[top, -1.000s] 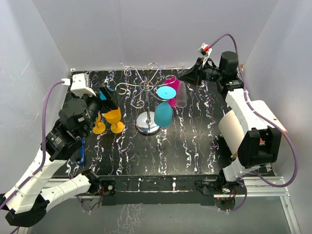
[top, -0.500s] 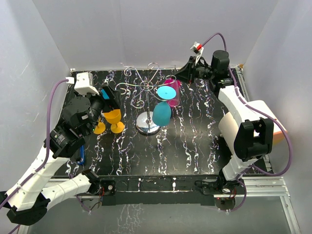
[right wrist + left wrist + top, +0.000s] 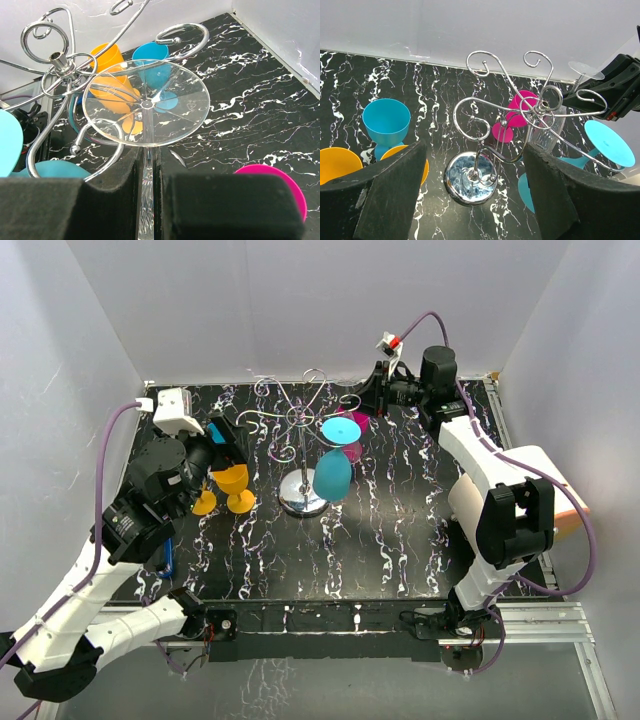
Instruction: Place the wine glass upside down on the wine glass rack
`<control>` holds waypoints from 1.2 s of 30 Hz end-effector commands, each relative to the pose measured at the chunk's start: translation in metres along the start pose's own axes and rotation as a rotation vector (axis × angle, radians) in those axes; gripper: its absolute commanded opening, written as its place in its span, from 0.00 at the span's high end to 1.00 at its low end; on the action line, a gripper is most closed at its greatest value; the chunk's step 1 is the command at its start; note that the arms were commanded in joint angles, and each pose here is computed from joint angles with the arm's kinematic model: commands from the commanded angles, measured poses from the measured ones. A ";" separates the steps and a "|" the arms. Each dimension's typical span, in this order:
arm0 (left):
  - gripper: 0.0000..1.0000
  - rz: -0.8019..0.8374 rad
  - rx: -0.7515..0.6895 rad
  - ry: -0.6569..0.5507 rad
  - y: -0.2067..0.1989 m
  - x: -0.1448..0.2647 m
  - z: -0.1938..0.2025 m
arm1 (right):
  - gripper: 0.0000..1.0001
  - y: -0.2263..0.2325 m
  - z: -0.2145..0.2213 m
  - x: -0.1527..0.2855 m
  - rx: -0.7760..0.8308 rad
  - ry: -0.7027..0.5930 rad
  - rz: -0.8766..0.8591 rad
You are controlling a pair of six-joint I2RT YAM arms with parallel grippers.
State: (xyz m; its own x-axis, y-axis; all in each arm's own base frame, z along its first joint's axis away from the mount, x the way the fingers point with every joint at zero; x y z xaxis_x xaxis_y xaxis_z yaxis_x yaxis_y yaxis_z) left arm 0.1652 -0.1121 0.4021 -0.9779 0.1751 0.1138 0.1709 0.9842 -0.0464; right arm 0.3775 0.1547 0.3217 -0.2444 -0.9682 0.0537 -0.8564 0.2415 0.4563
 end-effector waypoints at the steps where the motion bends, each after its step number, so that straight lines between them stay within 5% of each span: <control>1: 0.24 0.005 0.010 -0.010 0.000 0.000 -0.005 | 1.00 0.010 -0.010 0.001 0.071 -0.005 -0.058; 19: 0.22 0.230 -0.014 -0.036 -0.025 -0.007 -0.030 | 1.00 0.006 0.001 -0.003 0.062 0.051 -0.180; 36: 0.21 0.248 -0.014 -0.027 -0.029 -0.011 -0.029 | 1.00 0.023 0.001 0.002 0.041 -0.019 -0.216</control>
State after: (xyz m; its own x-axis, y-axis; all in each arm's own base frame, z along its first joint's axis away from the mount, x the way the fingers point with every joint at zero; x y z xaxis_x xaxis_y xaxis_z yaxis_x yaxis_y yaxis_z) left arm 0.1775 -0.1452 0.4145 -0.9079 0.3968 0.1354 0.3945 0.9178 -0.0447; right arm 0.3711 0.1582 0.3011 -0.0930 -0.9956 0.0104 -0.8571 0.0854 0.5080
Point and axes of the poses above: each gripper's point midway between its finger pads, its own x axis back along the fingers, its own y axis along the line the jaws close on, z = x × y, the point moved 10 cm from there along x, back along the fingers, and after that the axes turned 15 degrees about -x, right-handed, at the moved point
